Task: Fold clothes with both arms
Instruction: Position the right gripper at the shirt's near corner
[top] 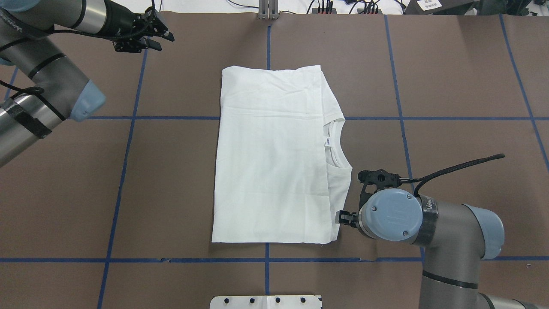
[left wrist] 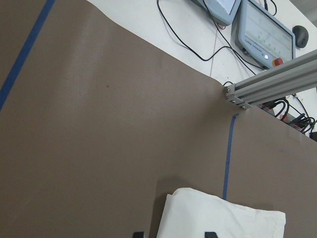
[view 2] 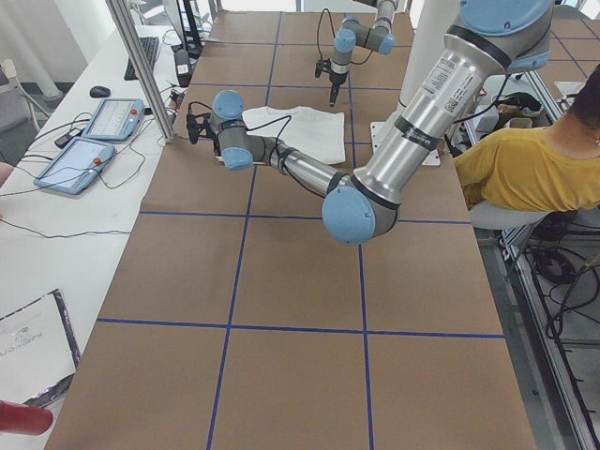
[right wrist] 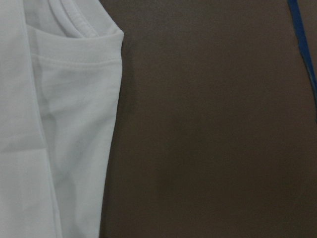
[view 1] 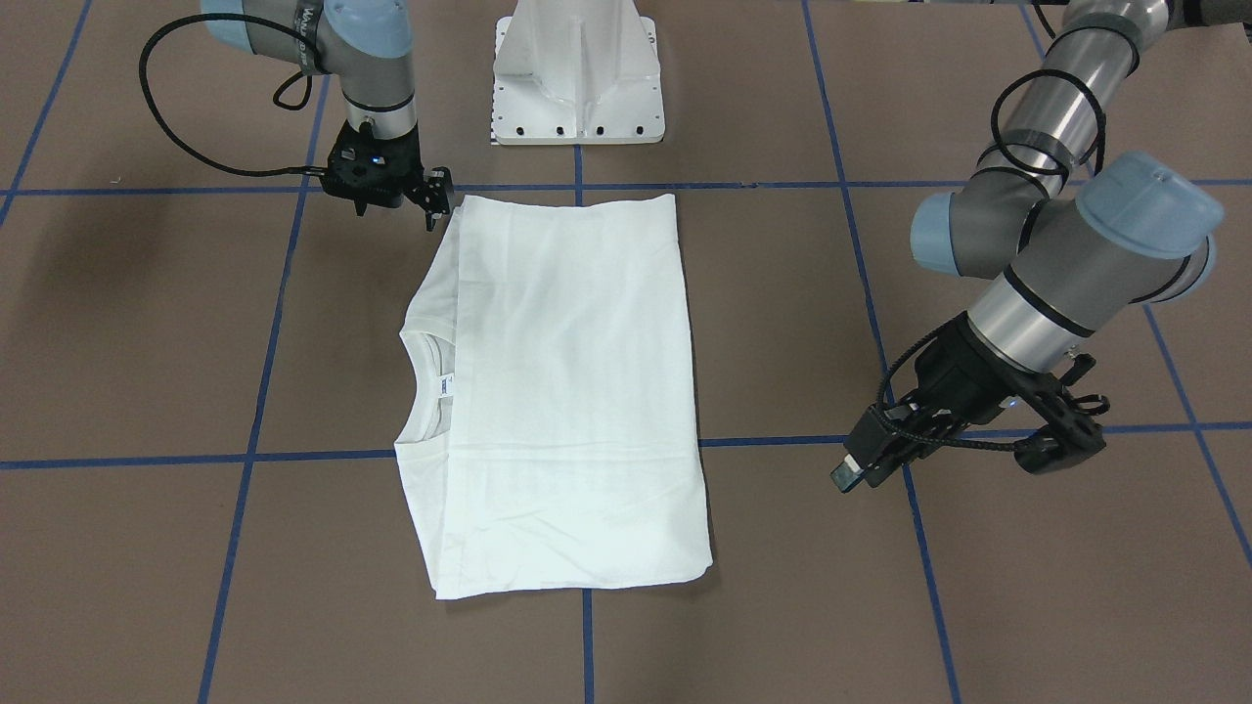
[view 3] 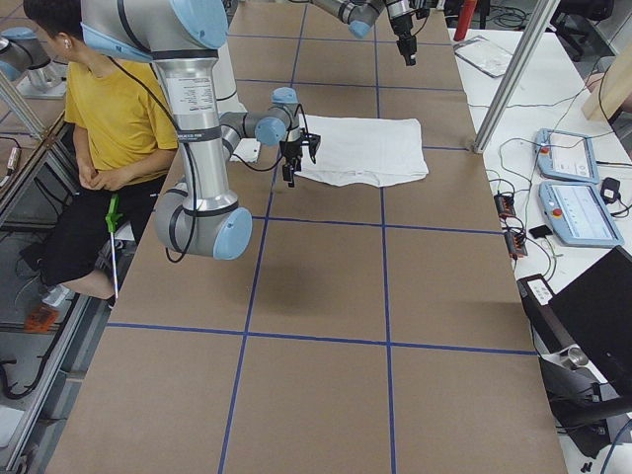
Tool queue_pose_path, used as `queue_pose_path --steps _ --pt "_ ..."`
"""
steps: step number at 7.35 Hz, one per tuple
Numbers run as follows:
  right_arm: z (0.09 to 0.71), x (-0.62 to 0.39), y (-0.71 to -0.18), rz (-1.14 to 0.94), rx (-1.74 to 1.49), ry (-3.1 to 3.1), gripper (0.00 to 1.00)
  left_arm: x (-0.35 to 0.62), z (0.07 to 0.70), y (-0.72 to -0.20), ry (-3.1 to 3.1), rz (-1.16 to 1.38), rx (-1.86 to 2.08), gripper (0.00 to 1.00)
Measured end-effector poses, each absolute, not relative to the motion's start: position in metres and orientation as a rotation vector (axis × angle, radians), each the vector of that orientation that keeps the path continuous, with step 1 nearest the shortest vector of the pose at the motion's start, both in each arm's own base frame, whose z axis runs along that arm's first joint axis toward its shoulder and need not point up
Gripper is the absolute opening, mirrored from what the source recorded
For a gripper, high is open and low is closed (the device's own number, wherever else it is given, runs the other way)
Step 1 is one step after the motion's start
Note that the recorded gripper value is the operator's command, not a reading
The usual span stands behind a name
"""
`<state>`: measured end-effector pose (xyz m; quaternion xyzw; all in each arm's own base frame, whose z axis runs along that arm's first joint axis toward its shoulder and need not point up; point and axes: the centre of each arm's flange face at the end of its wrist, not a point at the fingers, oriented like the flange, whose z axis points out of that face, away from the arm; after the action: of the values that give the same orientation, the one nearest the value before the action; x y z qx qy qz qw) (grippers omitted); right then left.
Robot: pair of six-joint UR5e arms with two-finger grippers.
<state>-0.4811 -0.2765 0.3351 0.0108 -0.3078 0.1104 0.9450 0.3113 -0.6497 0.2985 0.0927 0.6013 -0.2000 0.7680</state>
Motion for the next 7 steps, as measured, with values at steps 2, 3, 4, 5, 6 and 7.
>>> queue_pose_path --steps 2,3,4,5,6,7 --pt "0.31 -0.49 -0.275 0.38 -0.029 -0.679 1.0 0.309 0.297 -0.649 1.306 -0.434 0.199 0.51" --pt "0.296 -0.495 -0.275 0.508 -0.074 -0.707 1.0 0.309 0.297 -0.649 1.305 -0.436 0.199 0.51" --pt "0.287 -0.5 -0.274 0.641 -0.122 -0.735 1.0 0.309 0.297 -0.649 1.304 -0.437 0.198 0.51" --pt "0.285 -0.507 -0.272 0.773 -0.164 -0.779 1.0 0.309 0.297 -0.649 1.304 -0.437 0.199 0.51" --pt "0.286 -0.515 -0.269 0.878 -0.195 -0.818 1.0 0.309 0.298 -0.649 1.303 -0.437 0.2 0.51" --pt "0.287 -0.522 -0.264 0.959 -0.225 -0.832 1.0 0.309 0.298 -0.649 1.302 -0.438 0.2 0.51"
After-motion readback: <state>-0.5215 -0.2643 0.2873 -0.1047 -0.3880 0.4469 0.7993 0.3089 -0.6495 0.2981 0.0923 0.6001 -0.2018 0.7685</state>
